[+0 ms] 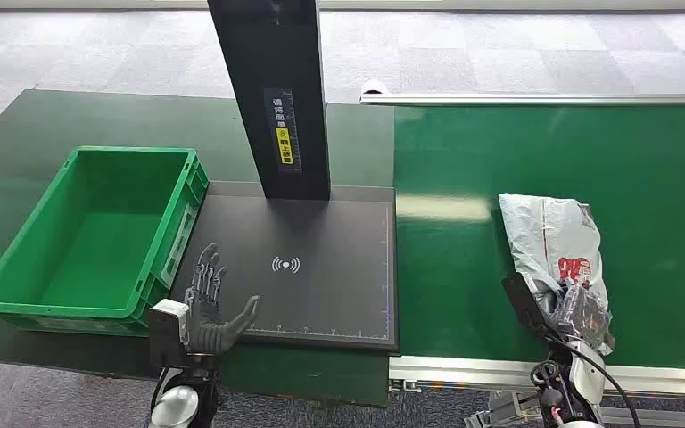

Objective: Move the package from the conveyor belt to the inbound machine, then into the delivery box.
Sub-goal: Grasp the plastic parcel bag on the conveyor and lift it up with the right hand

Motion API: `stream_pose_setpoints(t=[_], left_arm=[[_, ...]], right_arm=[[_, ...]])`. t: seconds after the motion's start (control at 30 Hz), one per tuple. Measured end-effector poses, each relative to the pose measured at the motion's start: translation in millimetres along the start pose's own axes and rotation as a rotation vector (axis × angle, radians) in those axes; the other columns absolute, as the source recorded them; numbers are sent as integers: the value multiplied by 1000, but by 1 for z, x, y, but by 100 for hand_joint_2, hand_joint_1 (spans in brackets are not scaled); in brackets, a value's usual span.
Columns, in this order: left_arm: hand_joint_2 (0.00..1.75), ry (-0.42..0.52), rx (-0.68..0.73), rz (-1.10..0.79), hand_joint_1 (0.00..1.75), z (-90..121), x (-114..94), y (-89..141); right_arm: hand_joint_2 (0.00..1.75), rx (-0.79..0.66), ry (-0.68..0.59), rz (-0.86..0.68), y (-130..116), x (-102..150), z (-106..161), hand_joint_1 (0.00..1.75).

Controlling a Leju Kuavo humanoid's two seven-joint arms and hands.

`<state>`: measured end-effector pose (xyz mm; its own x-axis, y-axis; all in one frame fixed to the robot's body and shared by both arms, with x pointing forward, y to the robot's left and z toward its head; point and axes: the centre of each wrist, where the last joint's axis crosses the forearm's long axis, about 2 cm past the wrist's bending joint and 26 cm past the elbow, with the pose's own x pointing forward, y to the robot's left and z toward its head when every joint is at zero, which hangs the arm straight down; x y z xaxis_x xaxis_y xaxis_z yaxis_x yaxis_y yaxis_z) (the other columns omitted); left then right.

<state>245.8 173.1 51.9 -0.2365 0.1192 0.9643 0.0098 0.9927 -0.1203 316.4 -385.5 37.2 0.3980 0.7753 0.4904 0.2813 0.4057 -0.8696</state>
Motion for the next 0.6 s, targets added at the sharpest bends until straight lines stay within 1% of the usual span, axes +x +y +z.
stream_pose_setpoints(t=[0.13, 0.2, 0.23, 0.33, 0.4, 0.5, 0.6], left_arm=[[175, -2, 0, -4, 0, 0, 0, 0], [175, -11, 7, -12, 0, -1, 1, 1], [175, -20, 14, -20, 0, -1, 2, 2], [175, -60, 46, -62, 0, -5, 7, 8], [175, -87, 74, -90, 0, -8, 12, 15], [175, -135, 115, -130, 0, -15, 20, 31], [175, -192, 153, -166, 0, -22, 30, 46]], right_arm=[[175, -27, -32, -25, -2, 4, -1, 175], [175, -75, -106, -65, -5, 11, 1, 175], [175, -107, -156, -89, -8, 18, 2, 175], [175, -176, -315, -175, -25, 56, 9, 175], [175, -175, -423, -237, -38, 88, 17, 175], [175, -108, -592, -319, -48, 135, 32, 175], [175, -10, -738, -374, -46, 174, 52, 175]])
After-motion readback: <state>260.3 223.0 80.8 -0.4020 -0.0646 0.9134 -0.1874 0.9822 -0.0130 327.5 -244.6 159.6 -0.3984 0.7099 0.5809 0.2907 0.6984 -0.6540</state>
